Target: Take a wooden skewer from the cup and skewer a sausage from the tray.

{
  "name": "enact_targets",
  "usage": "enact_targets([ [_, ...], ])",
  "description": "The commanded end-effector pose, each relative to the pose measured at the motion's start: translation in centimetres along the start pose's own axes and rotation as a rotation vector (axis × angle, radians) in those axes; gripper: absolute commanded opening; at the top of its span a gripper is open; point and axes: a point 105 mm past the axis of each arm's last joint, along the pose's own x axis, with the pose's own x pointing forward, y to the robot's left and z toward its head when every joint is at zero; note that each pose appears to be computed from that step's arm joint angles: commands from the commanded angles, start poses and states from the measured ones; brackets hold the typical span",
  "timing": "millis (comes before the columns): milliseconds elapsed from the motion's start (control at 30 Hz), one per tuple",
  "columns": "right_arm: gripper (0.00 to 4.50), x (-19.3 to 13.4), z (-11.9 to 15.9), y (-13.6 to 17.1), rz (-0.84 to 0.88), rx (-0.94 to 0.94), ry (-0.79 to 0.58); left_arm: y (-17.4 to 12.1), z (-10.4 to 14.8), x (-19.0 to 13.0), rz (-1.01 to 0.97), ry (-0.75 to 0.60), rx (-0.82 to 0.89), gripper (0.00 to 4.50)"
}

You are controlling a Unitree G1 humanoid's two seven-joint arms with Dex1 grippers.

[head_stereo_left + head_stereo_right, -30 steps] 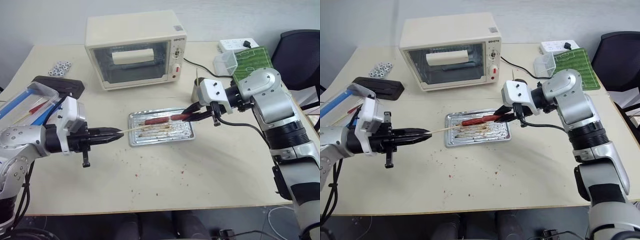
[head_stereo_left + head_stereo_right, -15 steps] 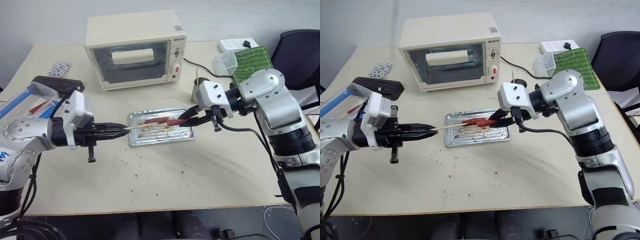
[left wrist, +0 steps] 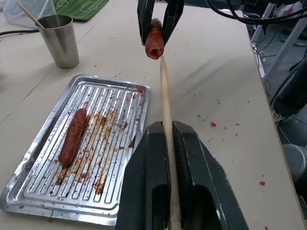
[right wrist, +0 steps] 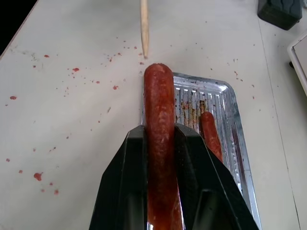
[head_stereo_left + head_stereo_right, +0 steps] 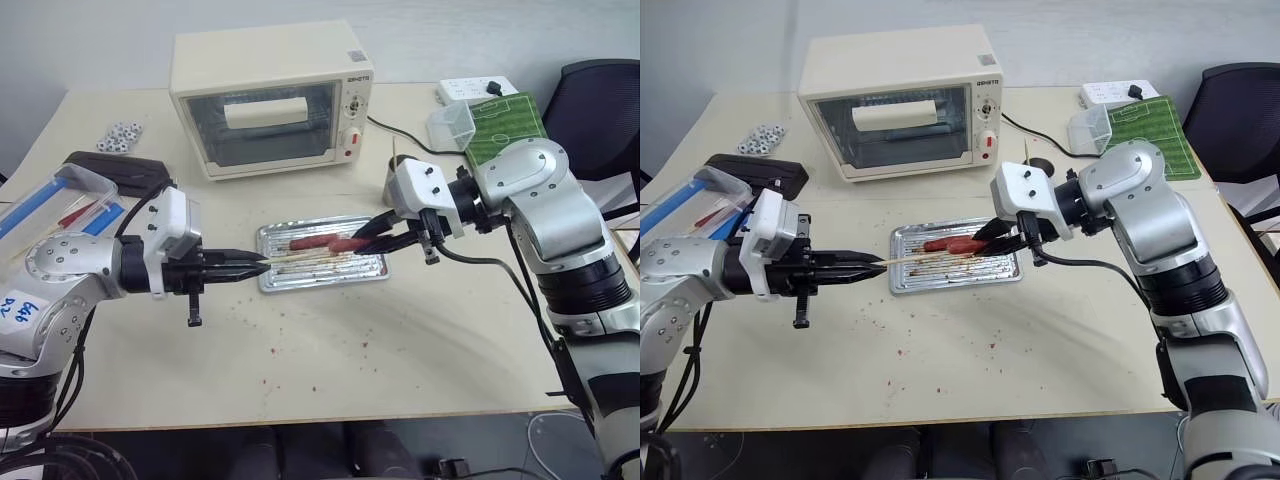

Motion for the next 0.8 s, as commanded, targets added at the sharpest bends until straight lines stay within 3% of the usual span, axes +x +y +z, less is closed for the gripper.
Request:
enact_targets([
  [33,0.80,0.00,1.31,0.28,0.005,-0.044,-0.028,0.16,0.89,0.09,0.005,-0.018,0.050,0.00],
  [800,0.80,-0.09,0.78,0.35,-0.008,-0.036,-0.014,0.55,0.69,-0.39,0.025,-0.005,0.062,0.00],
])
